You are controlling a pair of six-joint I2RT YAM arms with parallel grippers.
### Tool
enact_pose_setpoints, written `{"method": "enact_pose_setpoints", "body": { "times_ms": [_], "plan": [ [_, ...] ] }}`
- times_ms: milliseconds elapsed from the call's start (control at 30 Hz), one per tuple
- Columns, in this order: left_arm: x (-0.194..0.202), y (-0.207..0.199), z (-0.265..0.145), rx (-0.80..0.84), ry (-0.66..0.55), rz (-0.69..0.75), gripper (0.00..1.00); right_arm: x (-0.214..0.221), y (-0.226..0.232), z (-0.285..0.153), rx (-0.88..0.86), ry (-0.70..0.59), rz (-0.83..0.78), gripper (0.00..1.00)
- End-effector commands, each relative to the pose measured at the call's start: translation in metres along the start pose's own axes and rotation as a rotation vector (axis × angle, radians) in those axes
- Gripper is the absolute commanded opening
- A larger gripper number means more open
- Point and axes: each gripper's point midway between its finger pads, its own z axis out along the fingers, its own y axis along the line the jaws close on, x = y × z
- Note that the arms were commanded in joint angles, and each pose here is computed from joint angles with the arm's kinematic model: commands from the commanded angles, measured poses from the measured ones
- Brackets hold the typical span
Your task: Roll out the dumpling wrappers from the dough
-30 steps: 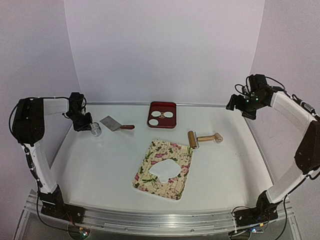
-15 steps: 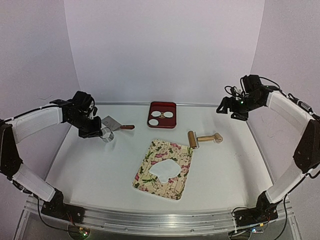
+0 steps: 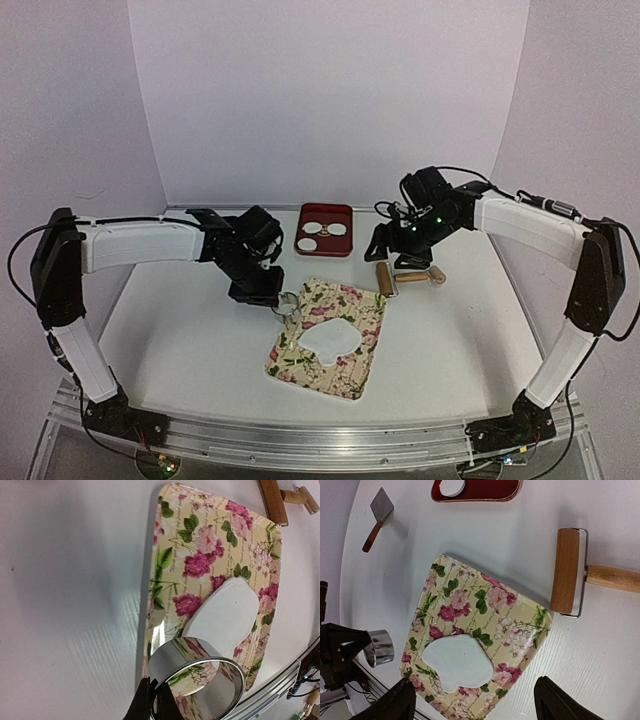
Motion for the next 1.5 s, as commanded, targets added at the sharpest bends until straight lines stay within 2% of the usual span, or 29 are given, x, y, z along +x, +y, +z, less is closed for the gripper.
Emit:
{"method": "enact_pose_setpoints", "body": {
  "times_ms": [0,233,433,867,1300,1467],
  "plan": [
    [-0.011,-0.044,0.009,0.073,-0.017,0.059,0.00,-0.001,-0.005,-0.003,0.046,-0.060,0.099,0.80],
    [0.010,-0.092,0.039,0.128,0.051,0.189,0.00,0.015,-0.021,-0.004,0.093,-0.056,0.166,0.79],
    [0.017,-0.113,0.058,0.136,0.087,0.266,0.00,0.023,-0.028,-0.005,0.111,-0.053,0.201,0.79],
    [0.017,-0.102,0.076,0.008,0.104,0.265,0.00,0.034,-0.034,-0.003,0.120,-0.035,0.234,0.79],
    [0.016,-0.102,0.084,-0.001,0.111,0.255,0.00,0.036,-0.031,0.001,0.101,-0.008,0.219,0.80],
    [0.016,-0.104,0.079,0.016,0.102,0.243,0.20,0.043,-0.023,0.011,0.066,0.045,0.177,0.82]
  ]
}}
